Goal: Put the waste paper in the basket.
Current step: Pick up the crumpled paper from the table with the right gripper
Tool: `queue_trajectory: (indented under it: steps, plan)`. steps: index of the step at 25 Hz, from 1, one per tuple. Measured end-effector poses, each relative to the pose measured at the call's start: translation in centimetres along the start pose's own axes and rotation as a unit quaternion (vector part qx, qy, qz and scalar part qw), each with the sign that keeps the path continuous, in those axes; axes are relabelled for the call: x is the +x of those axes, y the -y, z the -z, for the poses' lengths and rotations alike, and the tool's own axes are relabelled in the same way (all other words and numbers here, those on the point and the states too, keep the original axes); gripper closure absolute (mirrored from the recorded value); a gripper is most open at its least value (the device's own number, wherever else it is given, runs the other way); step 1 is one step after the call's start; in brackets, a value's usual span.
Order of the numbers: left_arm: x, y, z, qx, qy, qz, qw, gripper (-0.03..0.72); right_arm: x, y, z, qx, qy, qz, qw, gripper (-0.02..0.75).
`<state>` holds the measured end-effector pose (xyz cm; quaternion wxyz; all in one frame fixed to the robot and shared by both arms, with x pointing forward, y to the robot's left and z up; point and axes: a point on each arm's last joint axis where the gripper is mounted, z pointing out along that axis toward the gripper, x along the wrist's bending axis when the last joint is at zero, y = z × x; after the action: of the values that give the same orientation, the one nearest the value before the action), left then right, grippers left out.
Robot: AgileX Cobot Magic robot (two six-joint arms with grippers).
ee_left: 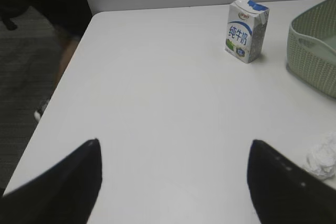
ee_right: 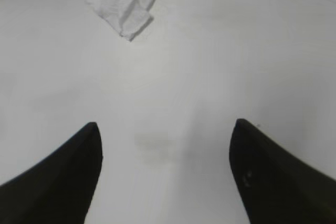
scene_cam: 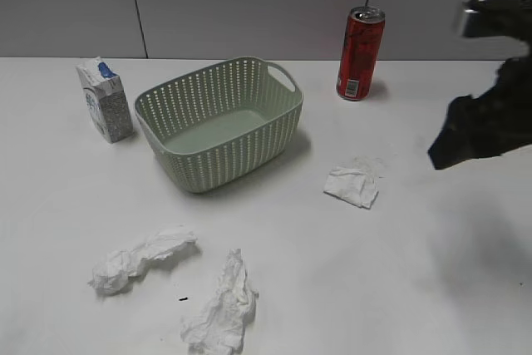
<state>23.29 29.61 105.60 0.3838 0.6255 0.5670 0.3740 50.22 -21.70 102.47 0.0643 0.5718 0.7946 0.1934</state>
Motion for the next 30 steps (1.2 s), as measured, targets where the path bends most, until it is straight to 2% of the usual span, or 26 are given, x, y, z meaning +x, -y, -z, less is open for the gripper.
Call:
queue_trajectory:
  steps: [5, 8, 13, 20, 26, 30]
  plan:
    - [0.0, 0.0, 0.0, 0.0, 0.0, 0.0, 1.0, 0.064, 3.3, -2.9, -4.6, 0.018, 0.002, 0.087, 0.996, 0.169]
    - [0.0, 0.0, 0.0, 0.0, 0.0, 0.0, 1.0, 0.073, 4.4, -4.3, -7.2, -0.003, 0.006, 0.113, 0.994, 0.169]
    - [0.0, 0.0, 0.0, 0.0, 0.0, 0.0, 1.0, 0.094, 4.3, -5.1, -11.0, -0.032, 0.013, 0.118, 0.992, 0.169]
    - [0.0, 0.0, 0.0, 0.0, 0.0, 0.0, 1.0, 0.097, 3.8, -4.9, -15.7, -0.037, 0.021, 0.119, 0.992, 0.169]
    - [0.0, 0.0, 0.0, 0.0, 0.0, 0.0, 1.0, 0.097, 3.5, -4.5, -17.3, -0.03, 0.025, 0.126, 0.991, 0.169]
    - [0.0, 0.0, 0.0, 0.0, 0.0, 0.0, 1.0, 0.099, 3.4, -3.9, -18.0, -0.004, 0.025, 0.126, 0.992, 0.169]
